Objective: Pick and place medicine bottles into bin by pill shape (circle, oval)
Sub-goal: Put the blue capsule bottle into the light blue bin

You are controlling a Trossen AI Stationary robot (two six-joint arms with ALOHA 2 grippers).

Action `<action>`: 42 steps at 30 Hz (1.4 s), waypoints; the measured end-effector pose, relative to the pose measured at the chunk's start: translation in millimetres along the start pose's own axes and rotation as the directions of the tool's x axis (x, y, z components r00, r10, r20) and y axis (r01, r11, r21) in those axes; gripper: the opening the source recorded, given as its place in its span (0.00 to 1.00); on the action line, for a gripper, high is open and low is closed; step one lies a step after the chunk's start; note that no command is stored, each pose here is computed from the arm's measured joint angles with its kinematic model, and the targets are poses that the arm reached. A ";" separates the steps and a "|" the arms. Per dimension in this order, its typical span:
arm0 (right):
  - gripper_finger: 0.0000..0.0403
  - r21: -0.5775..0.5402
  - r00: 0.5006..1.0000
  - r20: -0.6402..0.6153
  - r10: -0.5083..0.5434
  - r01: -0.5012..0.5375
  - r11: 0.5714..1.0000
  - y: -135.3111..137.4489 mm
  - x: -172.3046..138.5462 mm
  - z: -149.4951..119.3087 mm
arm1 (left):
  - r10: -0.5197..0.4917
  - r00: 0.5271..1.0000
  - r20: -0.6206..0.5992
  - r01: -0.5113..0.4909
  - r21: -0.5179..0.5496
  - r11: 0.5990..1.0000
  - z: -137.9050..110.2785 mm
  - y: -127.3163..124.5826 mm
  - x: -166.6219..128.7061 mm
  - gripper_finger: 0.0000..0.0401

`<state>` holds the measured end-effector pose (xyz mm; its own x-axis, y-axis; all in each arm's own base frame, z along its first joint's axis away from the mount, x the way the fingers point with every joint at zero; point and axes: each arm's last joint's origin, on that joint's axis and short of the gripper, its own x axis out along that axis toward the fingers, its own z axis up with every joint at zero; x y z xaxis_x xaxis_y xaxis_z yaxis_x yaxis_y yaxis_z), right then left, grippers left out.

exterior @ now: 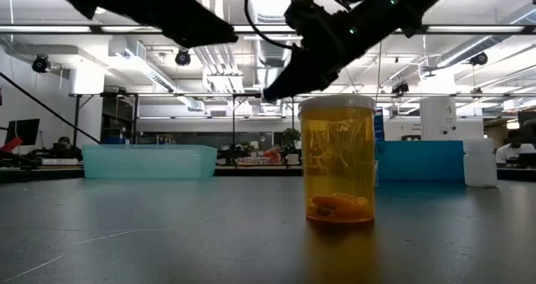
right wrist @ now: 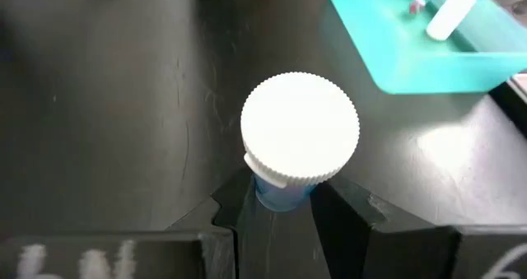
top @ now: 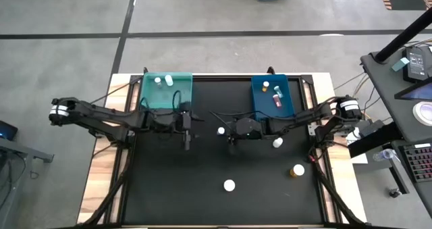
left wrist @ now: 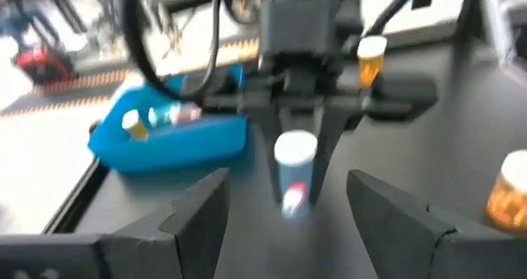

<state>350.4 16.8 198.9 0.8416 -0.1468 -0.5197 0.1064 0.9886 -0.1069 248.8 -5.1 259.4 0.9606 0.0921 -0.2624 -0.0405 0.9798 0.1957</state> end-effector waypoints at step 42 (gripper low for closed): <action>0.24 0.011 1.000 -0.005 -0.011 0.011 1.000 -4.6 0.6 6.7 | 0.059 0.997 0.046 -0.062 0.063 0.996 -23.9 -9.5 75.6 0.57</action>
<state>353.9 12.5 204.8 0.8380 -0.1579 -0.5224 0.1215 0.9872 -0.1035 315.2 -3.2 215.2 0.9682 0.1412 -0.2063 -0.0821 0.9591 0.2709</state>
